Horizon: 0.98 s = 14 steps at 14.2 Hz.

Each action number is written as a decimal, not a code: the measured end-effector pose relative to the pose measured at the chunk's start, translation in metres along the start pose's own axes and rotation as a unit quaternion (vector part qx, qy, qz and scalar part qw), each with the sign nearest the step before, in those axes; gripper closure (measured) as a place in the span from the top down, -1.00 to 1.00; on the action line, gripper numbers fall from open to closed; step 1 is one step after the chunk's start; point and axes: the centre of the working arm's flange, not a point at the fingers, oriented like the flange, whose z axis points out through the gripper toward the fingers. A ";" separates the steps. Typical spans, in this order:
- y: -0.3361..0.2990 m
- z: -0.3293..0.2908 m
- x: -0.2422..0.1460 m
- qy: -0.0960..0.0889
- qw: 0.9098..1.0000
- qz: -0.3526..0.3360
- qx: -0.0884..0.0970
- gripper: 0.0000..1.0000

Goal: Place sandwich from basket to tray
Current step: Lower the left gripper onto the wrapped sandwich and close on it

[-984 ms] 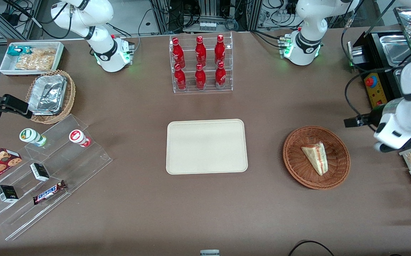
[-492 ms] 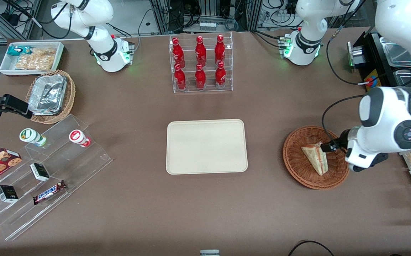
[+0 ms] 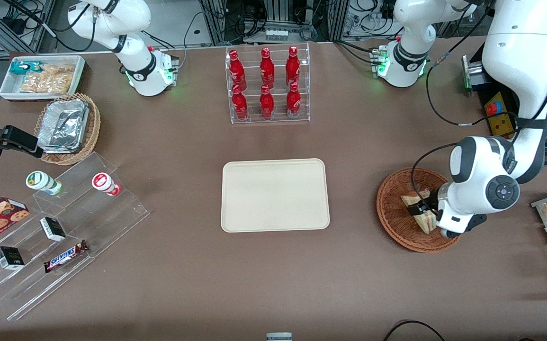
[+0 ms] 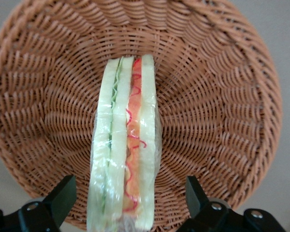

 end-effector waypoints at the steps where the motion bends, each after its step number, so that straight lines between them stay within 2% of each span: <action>1: 0.000 0.007 0.000 0.000 1.000 0.000 -0.001 1.00; 2: 0.001 0.014 0.000 0.002 1.000 0.000 -0.004 0.89; 3: 0.000 0.021 -0.001 0.005 1.000 0.000 -0.006 0.88; 4: 0.000 0.025 -0.001 0.006 1.000 0.000 -0.007 0.74; 6: 0.000 0.026 -0.002 0.006 1.000 0.000 -0.007 0.26; 10: 0.000 0.020 -0.001 0.011 1.000 0.000 -0.009 -0.45; 11: 0.000 0.018 -0.001 0.013 1.000 0.000 -0.010 -0.52; 14: 0.003 0.002 -0.007 0.016 1.000 0.004 -0.008 -0.53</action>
